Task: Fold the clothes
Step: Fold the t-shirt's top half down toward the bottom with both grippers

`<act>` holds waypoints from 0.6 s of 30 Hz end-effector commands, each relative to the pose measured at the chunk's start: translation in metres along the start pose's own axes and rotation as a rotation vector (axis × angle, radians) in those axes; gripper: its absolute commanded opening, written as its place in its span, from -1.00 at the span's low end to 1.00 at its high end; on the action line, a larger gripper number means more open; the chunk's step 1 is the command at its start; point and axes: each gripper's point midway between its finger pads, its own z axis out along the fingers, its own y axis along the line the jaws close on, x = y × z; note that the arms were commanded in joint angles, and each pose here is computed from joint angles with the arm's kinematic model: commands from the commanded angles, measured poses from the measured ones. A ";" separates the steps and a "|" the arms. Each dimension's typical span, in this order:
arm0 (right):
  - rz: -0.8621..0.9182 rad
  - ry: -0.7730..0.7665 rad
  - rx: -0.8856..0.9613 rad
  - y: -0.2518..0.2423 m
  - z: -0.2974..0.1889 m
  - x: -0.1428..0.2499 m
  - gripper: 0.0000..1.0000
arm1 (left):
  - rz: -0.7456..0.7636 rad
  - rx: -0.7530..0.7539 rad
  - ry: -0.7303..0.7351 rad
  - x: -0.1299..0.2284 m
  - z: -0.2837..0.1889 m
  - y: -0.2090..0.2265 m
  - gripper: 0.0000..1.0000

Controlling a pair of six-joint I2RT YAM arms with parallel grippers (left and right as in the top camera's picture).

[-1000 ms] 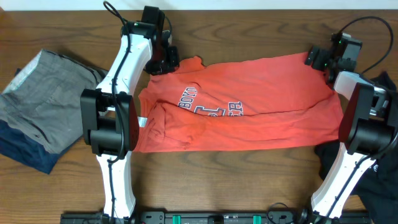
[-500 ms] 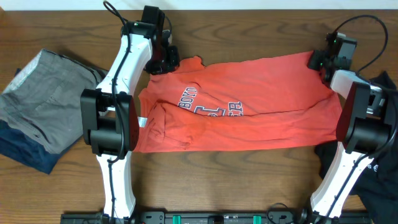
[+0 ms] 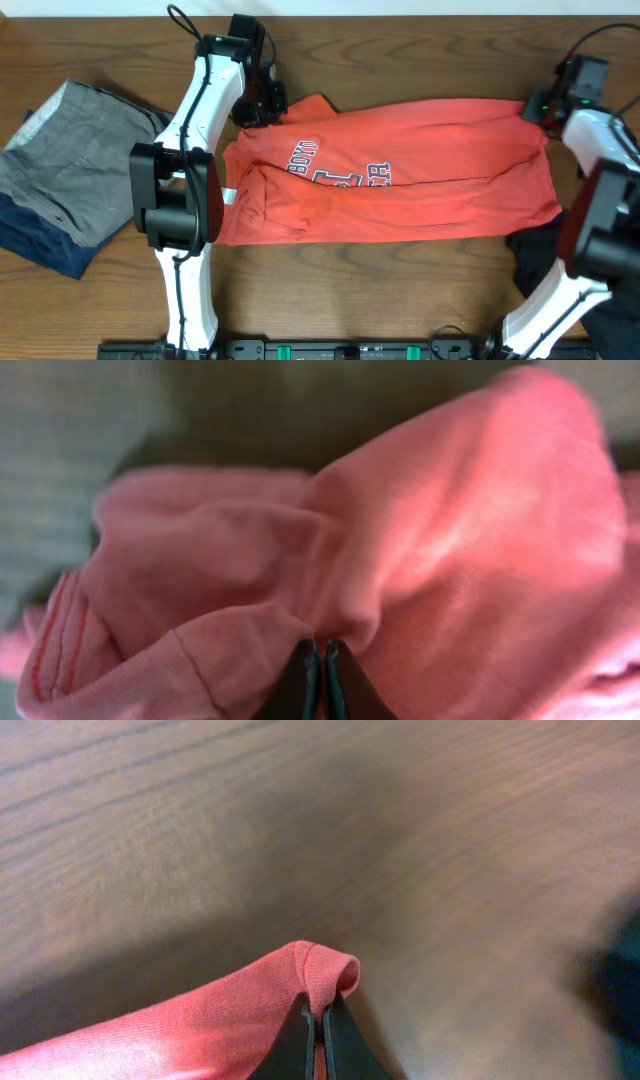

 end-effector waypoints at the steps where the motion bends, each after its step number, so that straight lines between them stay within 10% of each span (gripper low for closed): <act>1: 0.029 -0.023 0.044 -0.017 -0.033 -0.012 -0.98 | -0.026 -0.017 0.035 0.008 -0.003 0.009 -0.88; 18: 0.034 0.273 0.170 -0.053 -0.068 0.057 -0.98 | -0.149 -0.066 0.306 0.083 -0.039 0.024 -0.88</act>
